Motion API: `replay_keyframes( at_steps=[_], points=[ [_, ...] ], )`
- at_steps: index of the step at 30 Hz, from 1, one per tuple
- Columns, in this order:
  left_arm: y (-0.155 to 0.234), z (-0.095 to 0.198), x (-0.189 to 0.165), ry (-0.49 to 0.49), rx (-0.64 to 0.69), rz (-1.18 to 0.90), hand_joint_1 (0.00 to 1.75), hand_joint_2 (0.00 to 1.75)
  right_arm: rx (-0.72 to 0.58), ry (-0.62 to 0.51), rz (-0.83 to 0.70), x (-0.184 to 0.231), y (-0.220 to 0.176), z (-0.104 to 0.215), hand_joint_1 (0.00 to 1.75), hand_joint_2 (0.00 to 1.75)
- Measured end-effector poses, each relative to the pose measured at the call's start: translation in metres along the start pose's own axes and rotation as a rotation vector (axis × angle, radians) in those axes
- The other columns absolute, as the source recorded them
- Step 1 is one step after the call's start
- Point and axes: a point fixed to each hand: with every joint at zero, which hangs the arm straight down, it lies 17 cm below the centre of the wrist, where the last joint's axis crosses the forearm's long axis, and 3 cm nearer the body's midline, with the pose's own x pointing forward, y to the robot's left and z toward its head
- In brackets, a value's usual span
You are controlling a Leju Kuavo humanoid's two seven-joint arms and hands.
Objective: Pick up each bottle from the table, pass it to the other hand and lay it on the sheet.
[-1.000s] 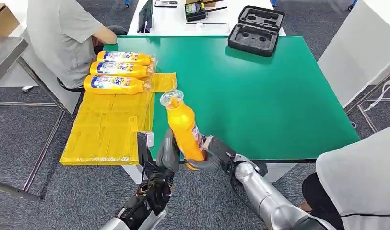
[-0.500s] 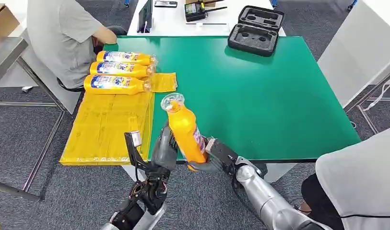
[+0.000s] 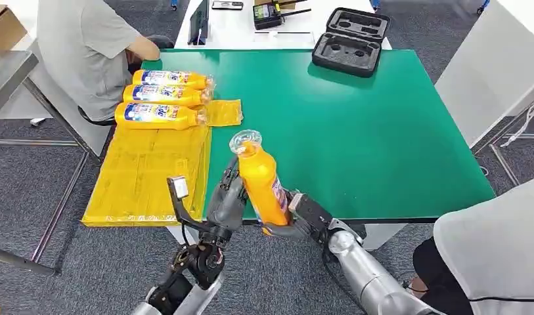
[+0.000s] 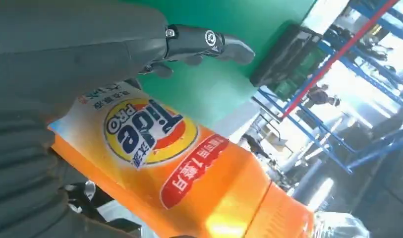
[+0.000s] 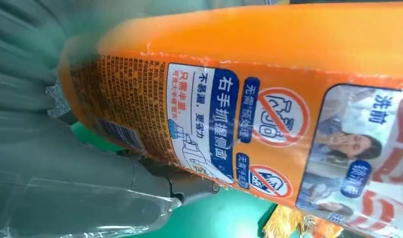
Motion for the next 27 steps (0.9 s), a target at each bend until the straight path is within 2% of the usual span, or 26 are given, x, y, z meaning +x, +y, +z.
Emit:
replay_keyframes(
  at_steps=[12, 19, 27],
  points=[
    [0.018, -0.006, -0.004, 0.037, 0.054, 0.016, 0.00, 1.75, -0.060, -0.022, -0.017, 0.003, -0.020, 0.009, 1.75, 1.75],
    [0.008, -0.015, -0.022, 0.102, -0.011, -0.095, 0.00, 1.75, -0.069, -0.026, 0.001, 0.004, -0.027, 0.010, 1.75, 1.75],
    [-0.012, -0.018, -0.030, 0.111, -0.089, -0.148, 0.00, 1.75, -0.048, 0.009, -0.050, 0.001, -0.026, 0.009, 1.75, 1.75]
  ],
)
